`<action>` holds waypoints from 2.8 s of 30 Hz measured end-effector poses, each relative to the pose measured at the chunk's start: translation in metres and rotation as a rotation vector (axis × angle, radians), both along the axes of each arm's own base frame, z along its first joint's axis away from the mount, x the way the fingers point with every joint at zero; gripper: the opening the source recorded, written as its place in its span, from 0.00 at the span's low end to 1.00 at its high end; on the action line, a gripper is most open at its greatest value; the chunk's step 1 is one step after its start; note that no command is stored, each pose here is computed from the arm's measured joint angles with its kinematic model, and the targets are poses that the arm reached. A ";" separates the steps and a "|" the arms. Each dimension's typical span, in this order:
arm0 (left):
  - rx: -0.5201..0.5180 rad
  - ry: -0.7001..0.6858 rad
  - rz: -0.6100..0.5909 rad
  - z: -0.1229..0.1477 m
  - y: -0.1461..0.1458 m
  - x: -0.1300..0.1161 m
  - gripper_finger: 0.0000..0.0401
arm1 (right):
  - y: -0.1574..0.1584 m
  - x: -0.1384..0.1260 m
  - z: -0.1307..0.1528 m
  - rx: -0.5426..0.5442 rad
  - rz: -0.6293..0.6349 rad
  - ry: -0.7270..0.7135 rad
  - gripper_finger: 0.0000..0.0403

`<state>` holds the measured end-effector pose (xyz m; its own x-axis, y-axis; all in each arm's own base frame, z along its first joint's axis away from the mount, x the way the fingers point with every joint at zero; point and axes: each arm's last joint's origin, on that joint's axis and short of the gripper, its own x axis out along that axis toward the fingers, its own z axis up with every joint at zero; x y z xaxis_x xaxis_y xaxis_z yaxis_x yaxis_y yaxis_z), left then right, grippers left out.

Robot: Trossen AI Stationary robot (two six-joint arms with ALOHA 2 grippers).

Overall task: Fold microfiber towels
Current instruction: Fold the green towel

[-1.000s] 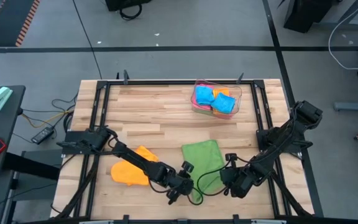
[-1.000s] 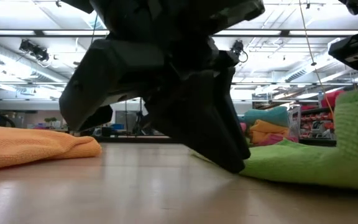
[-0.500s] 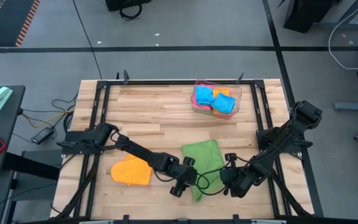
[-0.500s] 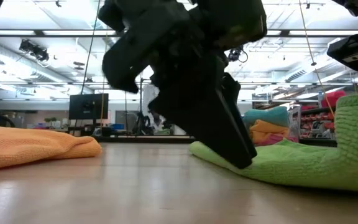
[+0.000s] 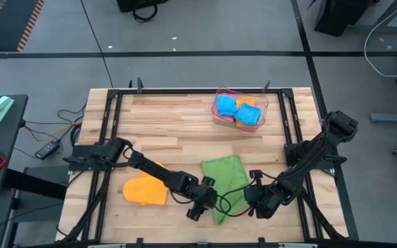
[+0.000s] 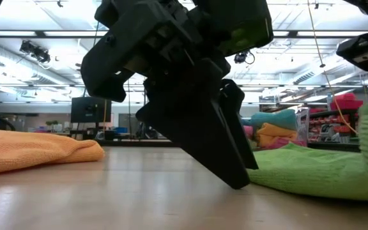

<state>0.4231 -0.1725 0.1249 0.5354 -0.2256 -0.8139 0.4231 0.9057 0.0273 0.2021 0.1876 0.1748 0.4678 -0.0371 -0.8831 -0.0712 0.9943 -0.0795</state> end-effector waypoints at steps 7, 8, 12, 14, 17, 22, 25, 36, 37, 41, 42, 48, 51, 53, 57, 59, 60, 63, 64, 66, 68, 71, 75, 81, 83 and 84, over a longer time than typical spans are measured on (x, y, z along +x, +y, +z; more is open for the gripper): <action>0.001 -0.010 -0.007 0.001 -0.001 0.000 0.54 | -0.010 -0.002 0.024 0.055 -0.024 -0.078 0.01; 0.005 -0.015 -0.012 0.003 -0.002 -0.001 0.54 | -0.012 -0.002 0.026 0.054 -0.025 -0.084 0.01; 0.075 -0.036 -0.007 0.018 -0.004 -0.008 0.52 | -0.019 0.000 0.029 0.035 -0.040 -0.084 0.01; 0.114 -0.045 0.007 0.027 -0.006 -0.012 0.51 | -0.023 0.003 0.029 0.026 -0.047 -0.083 0.01; 0.173 -0.009 0.020 0.025 -0.006 -0.018 0.49 | -0.028 0.007 0.028 0.015 -0.057 -0.081 0.01; 0.269 0.003 0.070 0.024 -0.006 -0.023 0.46 | -0.040 0.013 0.026 -0.009 -0.140 -0.061 0.01; 0.346 0.017 0.097 0.023 -0.005 -0.027 0.44 | -0.046 0.015 0.021 -0.016 -0.189 -0.042 0.01; 0.420 0.068 0.098 0.028 -0.002 -0.036 0.38 | -0.060 0.021 0.004 0.002 -0.242 -0.078 0.01; 0.420 0.064 0.100 0.028 -0.002 -0.035 0.38 | -0.062 0.021 0.001 -0.001 -0.248 -0.074 0.01; 0.428 0.066 0.091 0.028 -0.003 -0.036 0.36 | -0.069 0.019 -0.005 -0.007 -0.277 -0.057 0.01; 0.429 0.067 0.089 0.028 -0.003 -0.037 0.35 | -0.070 0.019 -0.006 -0.009 -0.282 -0.056 0.01; 0.429 0.065 0.086 0.029 -0.004 -0.037 0.34 | -0.079 0.021 -0.016 0.004 -0.291 -0.077 0.01; 0.429 0.065 0.084 0.029 -0.005 -0.037 0.34 | -0.084 0.020 -0.020 0.000 -0.309 -0.065 0.01; 0.426 0.060 0.085 0.029 -0.005 -0.037 0.34 | -0.085 0.020 -0.020 -0.002 -0.311 -0.063 0.01; 0.424 0.048 0.080 0.030 -0.005 -0.036 0.35 | -0.085 0.020 -0.021 0.001 -0.307 -0.070 0.01; 0.426 0.045 0.075 0.030 -0.006 -0.036 0.34 | -0.085 0.020 -0.021 -0.003 -0.299 -0.069 0.01; 0.425 0.044 0.074 0.030 -0.006 -0.036 0.34 | -0.085 0.020 -0.021 -0.004 -0.296 -0.069 0.01; 0.425 0.042 0.073 0.030 -0.006 -0.035 0.33 | -0.085 0.020 -0.021 -0.002 -0.292 -0.066 0.03; 0.427 0.040 0.068 0.030 -0.007 -0.036 0.33 | -0.085 0.020 -0.021 0.003 -0.290 -0.062 0.05; 0.429 0.039 0.062 0.030 -0.008 -0.036 0.34 | -0.086 0.021 -0.021 0.012 -0.290 -0.055 0.12; 0.430 0.039 0.058 0.030 -0.009 -0.036 0.35 | -0.086 0.021 -0.021 0.013 -0.285 -0.053 0.20; 0.430 0.037 0.053 0.031 -0.011 -0.037 0.35 | -0.086 0.019 -0.020 -0.008 -0.269 -0.033 0.31; 0.433 0.009 0.023 0.039 -0.016 -0.034 0.34 | -0.089 0.014 -0.008 -0.056 -0.281 0.021 0.42; 0.413 -0.103 -0.004 0.060 -0.024 -0.022 0.31 | -0.087 0.007 0.015 -0.014 -0.268 -0.076 0.45; 0.380 -0.165 0.022 0.063 -0.022 -0.015 0.31 | -0.081 0.006 0.019 0.008 -0.253 -0.149 0.45; 0.362 -0.192 0.039 0.065 -0.021 -0.012 0.31 | -0.078 0.005 0.019 0.022 -0.243 -0.187 0.44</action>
